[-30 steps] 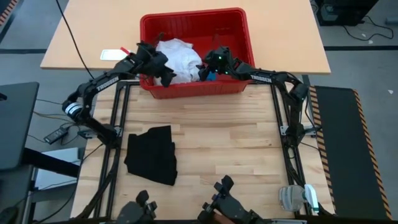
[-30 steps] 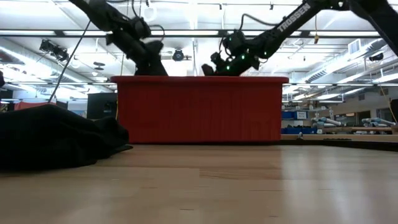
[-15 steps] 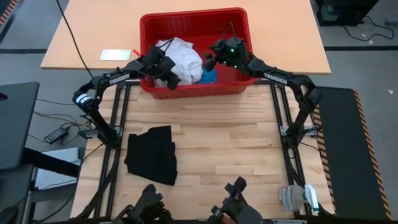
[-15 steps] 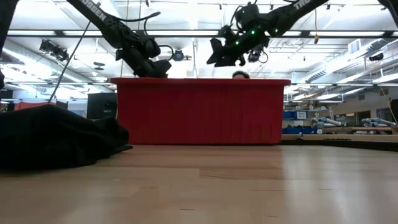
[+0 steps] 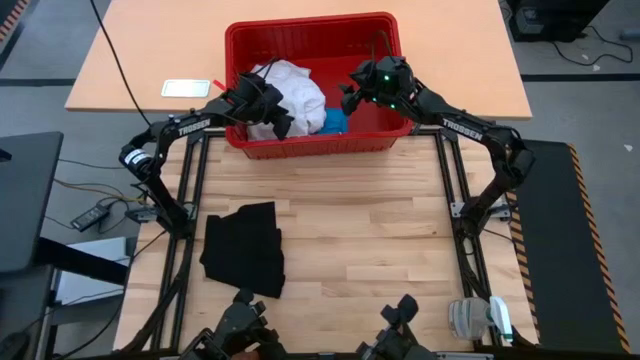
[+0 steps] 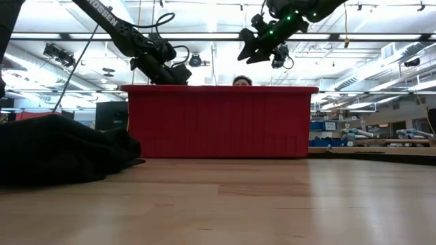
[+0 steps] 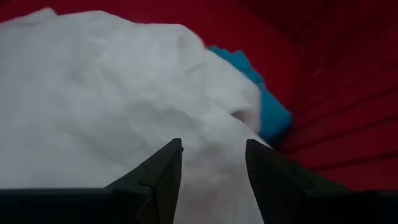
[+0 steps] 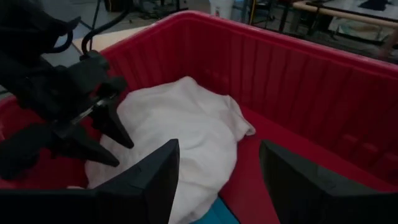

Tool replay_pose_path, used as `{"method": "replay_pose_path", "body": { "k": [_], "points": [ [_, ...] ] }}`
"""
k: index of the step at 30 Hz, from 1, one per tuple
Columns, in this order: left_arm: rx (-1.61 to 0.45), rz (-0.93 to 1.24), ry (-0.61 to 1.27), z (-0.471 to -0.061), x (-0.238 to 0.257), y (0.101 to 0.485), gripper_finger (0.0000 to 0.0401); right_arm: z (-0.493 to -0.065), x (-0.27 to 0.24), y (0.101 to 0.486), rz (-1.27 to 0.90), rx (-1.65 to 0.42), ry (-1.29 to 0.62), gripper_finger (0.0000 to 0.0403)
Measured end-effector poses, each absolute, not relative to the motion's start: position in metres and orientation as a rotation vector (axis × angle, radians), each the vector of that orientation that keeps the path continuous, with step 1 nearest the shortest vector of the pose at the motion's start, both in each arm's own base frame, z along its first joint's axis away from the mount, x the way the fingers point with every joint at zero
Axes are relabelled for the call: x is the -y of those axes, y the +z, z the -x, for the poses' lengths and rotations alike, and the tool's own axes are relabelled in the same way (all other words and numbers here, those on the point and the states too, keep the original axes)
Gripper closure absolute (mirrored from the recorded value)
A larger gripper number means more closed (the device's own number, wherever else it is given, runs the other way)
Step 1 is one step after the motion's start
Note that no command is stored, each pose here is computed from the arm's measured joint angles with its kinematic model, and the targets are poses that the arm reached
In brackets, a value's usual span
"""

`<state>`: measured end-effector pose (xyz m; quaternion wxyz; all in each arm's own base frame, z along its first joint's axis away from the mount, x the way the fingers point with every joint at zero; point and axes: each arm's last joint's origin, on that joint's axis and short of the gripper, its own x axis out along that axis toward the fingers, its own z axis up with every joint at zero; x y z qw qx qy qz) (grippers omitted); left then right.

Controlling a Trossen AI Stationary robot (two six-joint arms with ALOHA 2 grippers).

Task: Fold laundry
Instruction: Fold the white shirt

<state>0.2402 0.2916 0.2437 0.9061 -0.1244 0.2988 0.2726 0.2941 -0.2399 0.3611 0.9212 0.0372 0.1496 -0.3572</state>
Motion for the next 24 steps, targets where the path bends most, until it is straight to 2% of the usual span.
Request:
{"method": "replay_pose_path", "body": {
  "k": [7, 10, 14, 24],
  "points": [
    [-0.607, 0.211, 0.706, -0.239, -0.3, 0.24, 0.0221, -0.291, 0.242, 0.36, -0.081, -0.318, -0.742, 0.0176],
    [-0.481, 0.221, 0.741, -0.241, -0.304, 0.261, 0.0221, -0.291, 0.243, 0.36, -0.081, -0.318, -0.742, 0.0176],
    [-0.434, 0.199, 0.712, -0.246, -0.307, 0.273, 0.0221, -0.288, 0.246, 0.36, -0.082, -0.318, -0.753, 0.0176],
    [-0.57, 0.351, 0.617, -0.262, -0.322, 0.205, 0.0224, -0.279, 0.257, 0.36, -0.085, -0.318, -0.789, 0.0176]
  ]
}}
